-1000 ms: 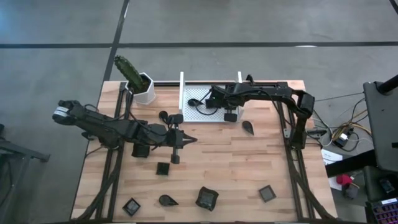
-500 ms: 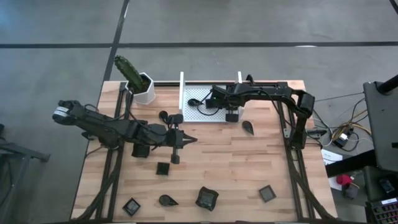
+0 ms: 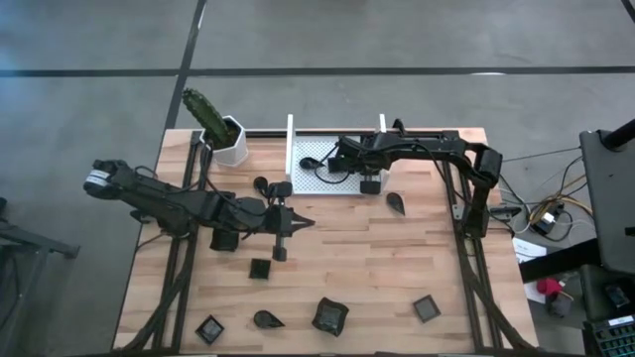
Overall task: Pick & Place Mini shaped plates
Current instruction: Stack the black distorted square plate on top of the black distorted square plate on the shelf, then stack the black square plate on top of the black square plate on the shelf
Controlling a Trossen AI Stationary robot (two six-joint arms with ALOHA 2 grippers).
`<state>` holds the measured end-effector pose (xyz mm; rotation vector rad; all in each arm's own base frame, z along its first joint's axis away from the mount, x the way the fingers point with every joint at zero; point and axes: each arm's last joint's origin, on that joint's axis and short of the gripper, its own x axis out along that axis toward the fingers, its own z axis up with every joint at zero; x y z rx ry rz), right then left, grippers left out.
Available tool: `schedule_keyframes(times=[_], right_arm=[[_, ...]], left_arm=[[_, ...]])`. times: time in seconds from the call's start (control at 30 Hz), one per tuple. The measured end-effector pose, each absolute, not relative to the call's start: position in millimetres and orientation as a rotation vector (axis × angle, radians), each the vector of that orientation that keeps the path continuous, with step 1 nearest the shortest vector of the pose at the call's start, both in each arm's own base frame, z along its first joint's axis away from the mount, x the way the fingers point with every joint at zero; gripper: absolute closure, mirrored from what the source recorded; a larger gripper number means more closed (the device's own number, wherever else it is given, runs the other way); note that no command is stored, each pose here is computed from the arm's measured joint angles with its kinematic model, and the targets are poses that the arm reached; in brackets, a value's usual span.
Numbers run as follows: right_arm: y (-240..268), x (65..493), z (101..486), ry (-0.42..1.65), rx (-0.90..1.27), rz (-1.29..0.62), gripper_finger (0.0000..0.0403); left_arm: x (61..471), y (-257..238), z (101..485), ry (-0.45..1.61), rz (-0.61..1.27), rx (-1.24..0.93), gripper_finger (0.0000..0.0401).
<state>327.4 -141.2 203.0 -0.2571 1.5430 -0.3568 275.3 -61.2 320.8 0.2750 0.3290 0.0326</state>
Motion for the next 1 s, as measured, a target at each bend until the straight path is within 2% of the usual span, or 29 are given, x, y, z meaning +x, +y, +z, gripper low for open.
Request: schedule_keyframes(times=[0.13,0.4,0.6,0.7,0.9,1.0], right_arm=[[-141,327,203,1.543,-0.258,-0.357,0.0388],[-141,327,203,1.543,-0.258,-0.357,0.0334],[-141,327,204,1.541,-0.255,-0.361,0.0313],[-141,327,205,1.542,-0.260,-0.356,0.0319],[-135,326,225,1.491,-0.256,-0.378,0.0384],[-128,323,243,1.439,-0.257,-0.392,0.0391]], left_arm=[[275,-61,321,0.329,0.033,0.275,0.0401],[275,-61,321,0.329,0.033,0.275,0.0401],[275,-61,321,0.329,0.033,0.274,0.0401],[275,-61,321,0.329,0.033,0.274,0.0401],[275,-61,321,0.333,0.034,0.264,0.0401],[275,-61,320,0.338,0.035,0.262,0.0401]])
